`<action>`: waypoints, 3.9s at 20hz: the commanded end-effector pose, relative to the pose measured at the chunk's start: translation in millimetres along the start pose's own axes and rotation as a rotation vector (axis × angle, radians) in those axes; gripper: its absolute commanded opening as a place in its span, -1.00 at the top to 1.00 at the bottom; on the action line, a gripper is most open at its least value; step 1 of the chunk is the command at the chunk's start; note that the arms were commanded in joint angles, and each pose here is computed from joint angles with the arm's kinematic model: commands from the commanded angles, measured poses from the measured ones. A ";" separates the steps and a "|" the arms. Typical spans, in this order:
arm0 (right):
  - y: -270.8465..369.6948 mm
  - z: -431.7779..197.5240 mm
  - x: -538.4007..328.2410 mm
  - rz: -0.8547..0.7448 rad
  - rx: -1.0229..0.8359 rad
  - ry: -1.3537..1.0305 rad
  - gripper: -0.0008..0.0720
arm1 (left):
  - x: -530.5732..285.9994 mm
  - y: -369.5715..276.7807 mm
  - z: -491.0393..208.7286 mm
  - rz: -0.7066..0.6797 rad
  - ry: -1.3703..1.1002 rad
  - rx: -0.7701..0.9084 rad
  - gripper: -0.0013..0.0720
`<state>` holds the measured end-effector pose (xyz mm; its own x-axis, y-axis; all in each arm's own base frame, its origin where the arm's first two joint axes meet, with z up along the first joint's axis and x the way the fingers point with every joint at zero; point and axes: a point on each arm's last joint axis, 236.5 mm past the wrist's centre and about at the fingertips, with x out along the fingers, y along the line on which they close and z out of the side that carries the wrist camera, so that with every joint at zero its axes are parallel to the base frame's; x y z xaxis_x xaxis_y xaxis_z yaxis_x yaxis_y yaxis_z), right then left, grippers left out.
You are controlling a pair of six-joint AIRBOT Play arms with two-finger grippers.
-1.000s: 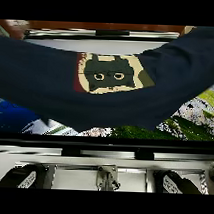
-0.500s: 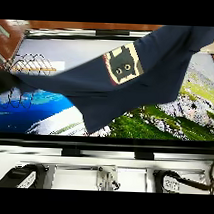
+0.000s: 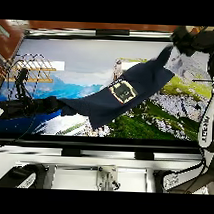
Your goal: Fold the shirts.
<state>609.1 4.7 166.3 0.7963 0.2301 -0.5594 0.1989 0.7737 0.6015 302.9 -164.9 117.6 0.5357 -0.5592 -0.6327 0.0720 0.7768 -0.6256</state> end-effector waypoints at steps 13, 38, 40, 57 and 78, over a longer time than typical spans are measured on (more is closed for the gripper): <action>-42.4 -393.0 -112.9 -0.039 -0.182 1.141 -0.86 | -18.1 -12.8 62.6 -0.035 -0.235 0.105 0.86; 59.3 -549.1 -49.9 -0.006 0.050 0.940 -0.86 | 25.7 55.5 48.6 0.169 -0.112 0.164 0.86; 62.7 -542.9 -40.0 -0.008 0.097 0.892 -0.86 | 25.6 55.4 48.6 0.169 -0.113 0.164 0.86; 55.0 -558.9 -19.8 -0.074 0.256 0.903 0.83 | 25.1 54.8 48.9 0.168 -0.114 0.164 0.86; 208.9 -26.6 -607.0 0.568 -0.534 -1.015 0.83 | -532.5 -240.4 94.3 -0.230 -1.666 0.531 0.86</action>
<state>203.1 62.4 576.2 0.8814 0.2713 0.3868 -0.3630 0.9128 0.1870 123.6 -20.4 636.0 0.7155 -0.0569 0.6963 0.2872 0.9325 -0.2189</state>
